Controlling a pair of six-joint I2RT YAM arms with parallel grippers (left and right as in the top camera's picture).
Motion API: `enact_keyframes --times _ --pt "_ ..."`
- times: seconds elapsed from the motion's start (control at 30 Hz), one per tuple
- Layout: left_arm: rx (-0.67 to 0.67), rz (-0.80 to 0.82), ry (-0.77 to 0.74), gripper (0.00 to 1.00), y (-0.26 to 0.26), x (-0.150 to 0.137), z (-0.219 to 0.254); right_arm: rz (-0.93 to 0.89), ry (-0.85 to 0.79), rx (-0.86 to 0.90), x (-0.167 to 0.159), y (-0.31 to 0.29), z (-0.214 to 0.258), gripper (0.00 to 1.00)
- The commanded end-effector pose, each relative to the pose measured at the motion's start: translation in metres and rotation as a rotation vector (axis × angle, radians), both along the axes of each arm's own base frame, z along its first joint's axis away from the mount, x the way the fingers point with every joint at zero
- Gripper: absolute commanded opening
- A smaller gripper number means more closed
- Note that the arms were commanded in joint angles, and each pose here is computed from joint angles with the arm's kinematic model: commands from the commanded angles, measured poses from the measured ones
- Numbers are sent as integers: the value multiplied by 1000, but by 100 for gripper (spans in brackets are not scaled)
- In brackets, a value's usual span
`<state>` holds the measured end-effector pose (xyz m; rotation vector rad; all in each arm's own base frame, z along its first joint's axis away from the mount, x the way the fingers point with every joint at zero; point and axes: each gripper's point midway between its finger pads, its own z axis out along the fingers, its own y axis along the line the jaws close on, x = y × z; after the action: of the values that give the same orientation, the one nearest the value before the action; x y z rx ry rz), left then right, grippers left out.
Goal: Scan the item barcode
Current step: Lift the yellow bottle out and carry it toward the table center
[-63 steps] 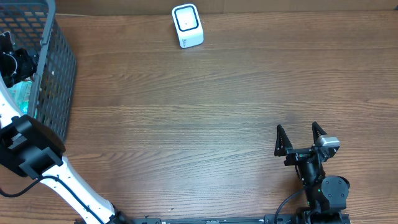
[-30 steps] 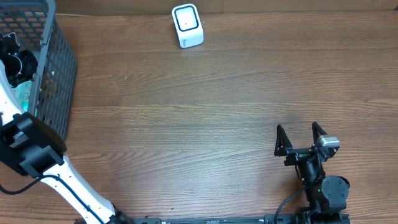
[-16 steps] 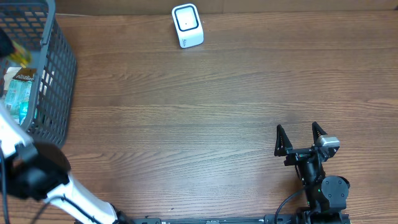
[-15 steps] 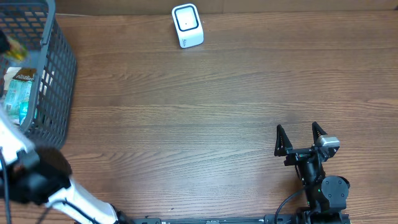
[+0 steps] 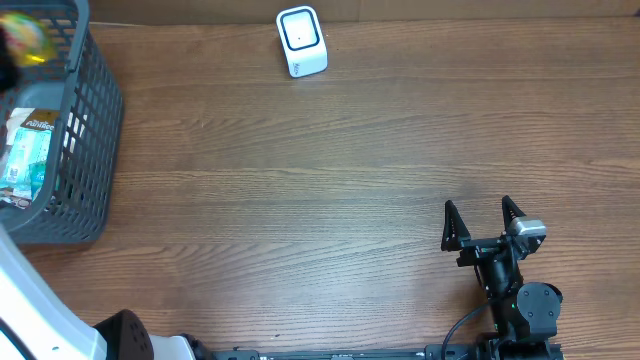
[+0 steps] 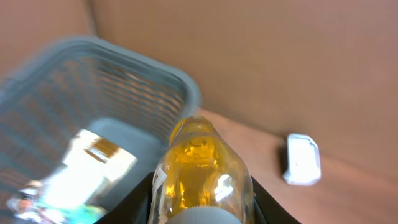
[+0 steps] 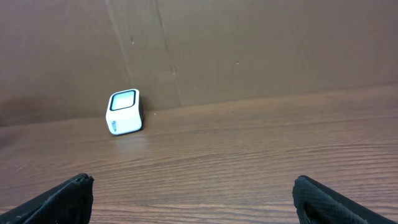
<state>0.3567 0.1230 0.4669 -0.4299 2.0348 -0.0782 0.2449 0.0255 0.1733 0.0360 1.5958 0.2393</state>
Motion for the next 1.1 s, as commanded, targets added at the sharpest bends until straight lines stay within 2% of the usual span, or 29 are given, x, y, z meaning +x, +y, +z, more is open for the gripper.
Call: enact_keyframes --times 0.0,0.27,0.43,0.77,0.9,1.07 --pt "-36 -123 5 33 -46 3 1 -4 6 3 1 0 -4 100" --pt "-16 -322 237 35 -134 9 -53 -4 6 3 1 0 -4 100" --pt "-1 -508 423 38 -210 10 -101 -4 6 3 1 0 -4 100" --pt "102 -621 620 38 -332 25 -186 -4 6 3 1 0 -4 100" --pt "145 -586 650 38 -374 27 -219 -4 6 3 1 0 -4 100" --pt "215 -467 653 40 -410 23 -254 -4 6 3 1 0 -4 100"
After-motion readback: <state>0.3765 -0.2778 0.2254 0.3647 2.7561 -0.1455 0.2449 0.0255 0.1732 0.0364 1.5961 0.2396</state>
